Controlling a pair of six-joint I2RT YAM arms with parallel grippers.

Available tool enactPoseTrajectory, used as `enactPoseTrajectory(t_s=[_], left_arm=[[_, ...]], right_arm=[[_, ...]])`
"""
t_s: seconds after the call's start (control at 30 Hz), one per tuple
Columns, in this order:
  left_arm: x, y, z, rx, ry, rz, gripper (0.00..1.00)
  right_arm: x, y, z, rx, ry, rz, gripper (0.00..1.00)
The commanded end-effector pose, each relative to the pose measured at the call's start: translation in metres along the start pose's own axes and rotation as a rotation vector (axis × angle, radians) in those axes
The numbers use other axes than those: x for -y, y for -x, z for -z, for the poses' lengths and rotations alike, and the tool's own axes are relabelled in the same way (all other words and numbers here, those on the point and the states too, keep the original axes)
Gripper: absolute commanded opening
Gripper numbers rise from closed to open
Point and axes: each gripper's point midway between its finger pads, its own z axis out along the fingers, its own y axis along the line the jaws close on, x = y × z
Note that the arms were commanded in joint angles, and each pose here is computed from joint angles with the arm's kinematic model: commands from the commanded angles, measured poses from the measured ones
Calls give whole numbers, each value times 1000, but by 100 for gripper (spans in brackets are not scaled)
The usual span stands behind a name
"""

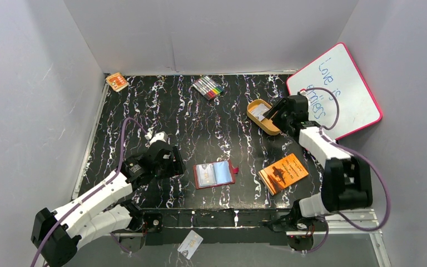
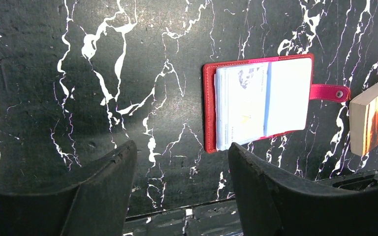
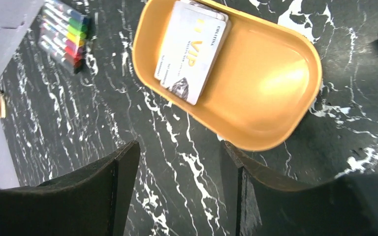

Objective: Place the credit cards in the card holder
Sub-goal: Pick up the credit card from the storage box.

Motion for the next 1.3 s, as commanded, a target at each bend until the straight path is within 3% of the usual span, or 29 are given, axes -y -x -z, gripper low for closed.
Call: enactPoseTrajectory(t_s=[0.0,0.53,1.27], left_arm=[[-4,-2,-2,0,16,15,65],[-12,-9,-1,-19,45,18,65],[-16,-11,-2,-19,58,30,64]], right_arm=[[-16,24,-29,48,12,-81,69],[7,17,-96,28,-69,-164,65],[20,2,-112,-24,-113,-176,45]])
